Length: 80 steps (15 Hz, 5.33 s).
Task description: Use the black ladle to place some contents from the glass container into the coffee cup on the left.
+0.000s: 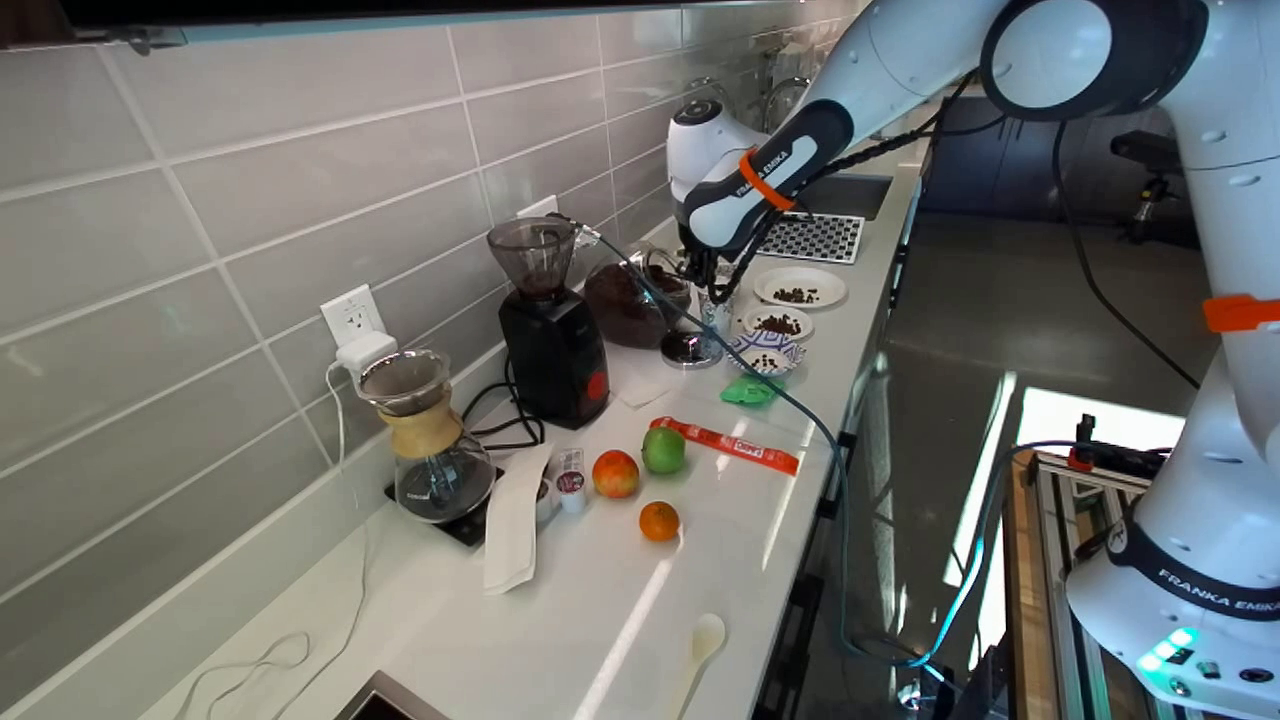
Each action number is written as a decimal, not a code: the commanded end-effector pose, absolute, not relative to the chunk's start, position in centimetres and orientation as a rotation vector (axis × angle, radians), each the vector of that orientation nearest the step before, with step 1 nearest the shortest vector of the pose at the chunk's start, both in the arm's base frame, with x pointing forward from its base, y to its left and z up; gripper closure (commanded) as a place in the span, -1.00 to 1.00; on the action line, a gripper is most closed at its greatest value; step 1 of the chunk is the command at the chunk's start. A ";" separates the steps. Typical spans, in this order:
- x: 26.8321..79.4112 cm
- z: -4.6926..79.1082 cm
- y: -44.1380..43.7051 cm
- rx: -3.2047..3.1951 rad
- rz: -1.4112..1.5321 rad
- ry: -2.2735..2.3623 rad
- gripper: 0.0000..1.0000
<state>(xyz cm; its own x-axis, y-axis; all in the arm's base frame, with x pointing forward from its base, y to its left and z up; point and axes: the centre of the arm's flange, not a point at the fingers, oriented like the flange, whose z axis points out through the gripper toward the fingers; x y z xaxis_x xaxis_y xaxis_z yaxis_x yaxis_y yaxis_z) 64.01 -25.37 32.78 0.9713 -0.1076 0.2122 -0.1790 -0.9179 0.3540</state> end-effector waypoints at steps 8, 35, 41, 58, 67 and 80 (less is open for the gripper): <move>56.5 34.2 -23.0 2.726 0.247 -0.350 0.96; 50.6 36.2 -28.6 2.620 0.229 -0.540 0.96; 53.8 35.6 -28.7 2.524 0.195 -0.413 0.96; 55.1 33.9 -26.8 2.381 -0.087 -0.083 0.96; 56.7 33.1 -25.7 2.241 -0.178 0.089 0.96; 57.6 31.4 -24.9 2.052 -0.299 0.367 0.96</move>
<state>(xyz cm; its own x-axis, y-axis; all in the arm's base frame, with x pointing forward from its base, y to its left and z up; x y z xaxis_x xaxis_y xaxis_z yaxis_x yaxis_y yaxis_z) 57.05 -24.87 31.91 0.9476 0.1169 -0.2974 0.3140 -0.5137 0.7985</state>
